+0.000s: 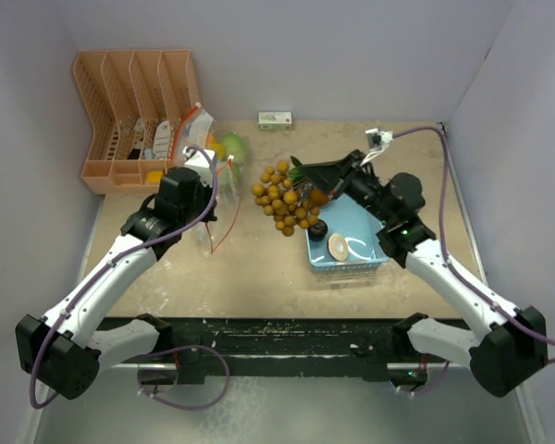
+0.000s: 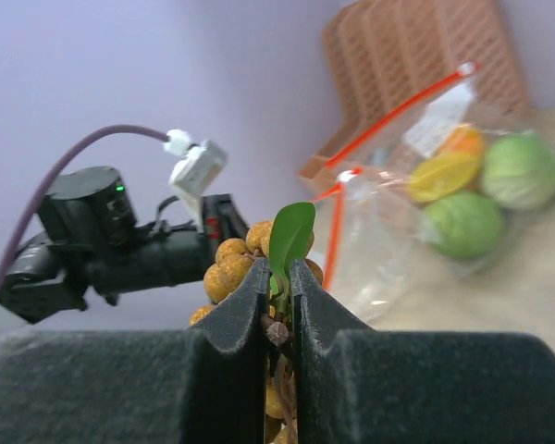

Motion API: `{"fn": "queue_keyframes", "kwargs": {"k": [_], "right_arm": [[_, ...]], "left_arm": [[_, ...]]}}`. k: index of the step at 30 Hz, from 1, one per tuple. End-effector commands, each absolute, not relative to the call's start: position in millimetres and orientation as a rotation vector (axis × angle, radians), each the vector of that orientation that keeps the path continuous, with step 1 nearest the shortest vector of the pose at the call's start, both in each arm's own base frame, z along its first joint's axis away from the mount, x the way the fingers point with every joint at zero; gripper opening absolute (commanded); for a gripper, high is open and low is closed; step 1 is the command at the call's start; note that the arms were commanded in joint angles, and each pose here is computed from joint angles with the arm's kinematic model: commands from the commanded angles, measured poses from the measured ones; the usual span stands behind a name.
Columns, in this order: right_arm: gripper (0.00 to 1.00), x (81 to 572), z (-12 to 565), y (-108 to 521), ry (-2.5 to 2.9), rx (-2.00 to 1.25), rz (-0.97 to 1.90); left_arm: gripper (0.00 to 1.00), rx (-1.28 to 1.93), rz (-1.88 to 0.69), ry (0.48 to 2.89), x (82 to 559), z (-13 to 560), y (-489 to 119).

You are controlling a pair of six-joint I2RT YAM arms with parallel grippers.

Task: Place the food in the zip-top bag and seal the zipper
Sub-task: Place the fake fruit in the zipper food storage bag.

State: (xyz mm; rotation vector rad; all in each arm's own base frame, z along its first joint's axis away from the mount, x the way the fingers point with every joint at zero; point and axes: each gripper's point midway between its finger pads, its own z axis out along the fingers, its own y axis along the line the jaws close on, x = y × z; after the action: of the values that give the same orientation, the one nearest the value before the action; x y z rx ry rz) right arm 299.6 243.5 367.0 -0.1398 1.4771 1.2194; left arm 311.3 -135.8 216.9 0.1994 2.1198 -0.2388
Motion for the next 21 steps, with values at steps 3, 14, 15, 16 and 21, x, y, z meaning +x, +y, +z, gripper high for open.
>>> {"fn": "queue_keyframes", "kwargs": {"k": [3,14,15,16,21], "right_arm": [[0.00,294.9,403.8,272.0,1.232,0.047,1.471],[0.00,319.6,377.0,270.4,1.145,0.460,1.503],[0.00,320.0,377.6,271.6,1.136,0.476,1.505],[0.00,319.7,377.5,273.6,1.132,0.486,1.512],[0.00,319.6,374.3,280.8,1.107,0.535,1.545]], "left_arm": [[0.00,0.159,-0.317,2.080,320.3,220.1,-147.7],[0.00,0.121,-0.432,2.033,325.5,239.0,-163.9],[0.00,0.114,-0.436,2.033,326.8,238.9,-164.8],[0.00,0.110,-0.439,2.034,327.5,238.6,-165.4],[0.00,0.087,-0.468,2.038,330.9,235.5,-170.5]]}}
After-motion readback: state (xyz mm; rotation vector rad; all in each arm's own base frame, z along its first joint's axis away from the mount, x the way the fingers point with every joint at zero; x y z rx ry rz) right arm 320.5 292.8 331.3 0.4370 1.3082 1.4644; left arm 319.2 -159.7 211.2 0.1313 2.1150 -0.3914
